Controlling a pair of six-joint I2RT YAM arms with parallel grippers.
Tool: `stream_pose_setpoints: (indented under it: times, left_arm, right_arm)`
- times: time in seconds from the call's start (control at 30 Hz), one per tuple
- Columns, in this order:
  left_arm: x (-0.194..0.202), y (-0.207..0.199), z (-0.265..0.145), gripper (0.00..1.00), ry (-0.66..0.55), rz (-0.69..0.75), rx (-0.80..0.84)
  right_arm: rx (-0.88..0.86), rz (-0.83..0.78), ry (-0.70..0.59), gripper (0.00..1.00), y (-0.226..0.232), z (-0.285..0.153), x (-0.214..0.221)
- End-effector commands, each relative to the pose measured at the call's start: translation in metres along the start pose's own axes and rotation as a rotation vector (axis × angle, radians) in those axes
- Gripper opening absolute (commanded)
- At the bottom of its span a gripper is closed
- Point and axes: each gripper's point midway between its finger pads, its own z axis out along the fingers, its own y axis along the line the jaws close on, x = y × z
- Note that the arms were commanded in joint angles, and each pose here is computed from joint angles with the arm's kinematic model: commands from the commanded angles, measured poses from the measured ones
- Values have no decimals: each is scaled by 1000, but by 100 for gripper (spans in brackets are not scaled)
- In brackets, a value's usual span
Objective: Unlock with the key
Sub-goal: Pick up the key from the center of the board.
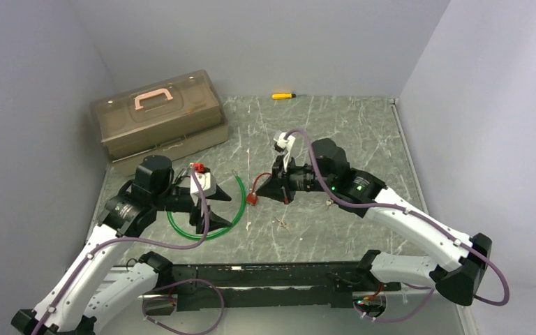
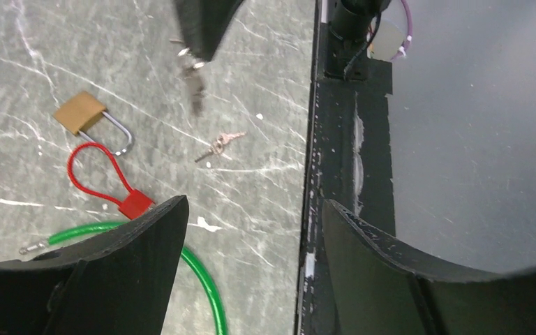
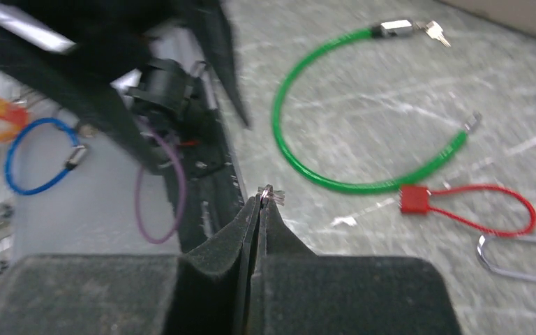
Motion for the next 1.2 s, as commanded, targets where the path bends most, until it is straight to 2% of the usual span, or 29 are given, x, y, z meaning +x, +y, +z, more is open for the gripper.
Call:
stream_pose_setpoints:
  times: [0.0,0.17,0.43,0.87,1.07,1.17]
  left_arm:
    - [-31,16,6,76,-88,116,-13]
    - [-59,25,8,75,-150,183,-29]
    - [-71,6,22,67,-181,191,92]
    - [-64,5,28,43,-177,154,110]
    - [-66,3,27,28,-177,152,116]
    - [-67,0,26,17,-182,150,126]
  right_arm:
    - [-209,-58,-81,0,51,-21,-38]
    - [-252,-70,-107,0,62,-25,-54]
    - [-281,-72,-129,0,66,-20,-63]
    - [-280,-78,-142,0,66,-16,-67]
    - [-266,-76,-140,0,63,-16,-64]
    - [-252,-74,-140,0,60,-16,-62]
